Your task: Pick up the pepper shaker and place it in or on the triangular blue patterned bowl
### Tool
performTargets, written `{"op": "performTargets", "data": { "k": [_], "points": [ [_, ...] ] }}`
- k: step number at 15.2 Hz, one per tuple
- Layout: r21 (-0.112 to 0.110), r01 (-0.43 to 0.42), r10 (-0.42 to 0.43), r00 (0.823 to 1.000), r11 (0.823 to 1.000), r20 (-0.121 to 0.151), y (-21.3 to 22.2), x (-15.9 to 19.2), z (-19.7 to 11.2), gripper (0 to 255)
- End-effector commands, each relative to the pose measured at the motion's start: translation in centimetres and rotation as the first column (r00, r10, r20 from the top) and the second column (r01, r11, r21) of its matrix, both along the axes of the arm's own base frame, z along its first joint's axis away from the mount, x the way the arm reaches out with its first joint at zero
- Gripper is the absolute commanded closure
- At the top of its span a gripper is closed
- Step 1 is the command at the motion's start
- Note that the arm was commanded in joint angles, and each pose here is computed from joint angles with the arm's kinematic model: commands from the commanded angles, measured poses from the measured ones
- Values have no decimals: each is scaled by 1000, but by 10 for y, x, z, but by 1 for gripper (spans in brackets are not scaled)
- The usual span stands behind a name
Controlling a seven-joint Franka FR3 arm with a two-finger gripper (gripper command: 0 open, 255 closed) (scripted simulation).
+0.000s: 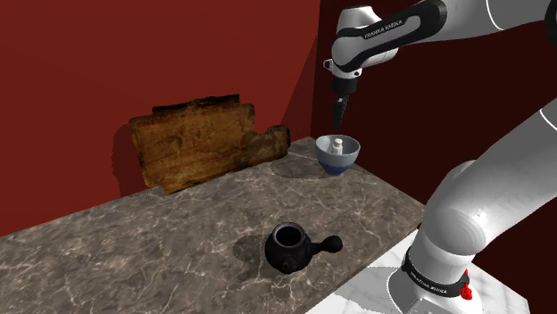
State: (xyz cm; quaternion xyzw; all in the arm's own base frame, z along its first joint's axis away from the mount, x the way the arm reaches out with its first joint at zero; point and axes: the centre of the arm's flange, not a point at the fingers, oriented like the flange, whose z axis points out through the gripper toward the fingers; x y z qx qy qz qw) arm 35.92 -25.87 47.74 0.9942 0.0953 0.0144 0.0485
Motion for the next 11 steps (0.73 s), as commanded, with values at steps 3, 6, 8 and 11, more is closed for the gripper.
{"op": "performTargets", "data": {
  "k": [3,6,8,11],
  "points": [
    [0,0,0,1000,1000,-1,4,-1,43,0],
    [0,0,0,1000,1000,-1,4,-1,43,0],
    [0,0,0,1000,1000,-1,4,-1,43,0],
    [0,0,0,1000,1000,-1,4,-1,43,0]
  ]
}}
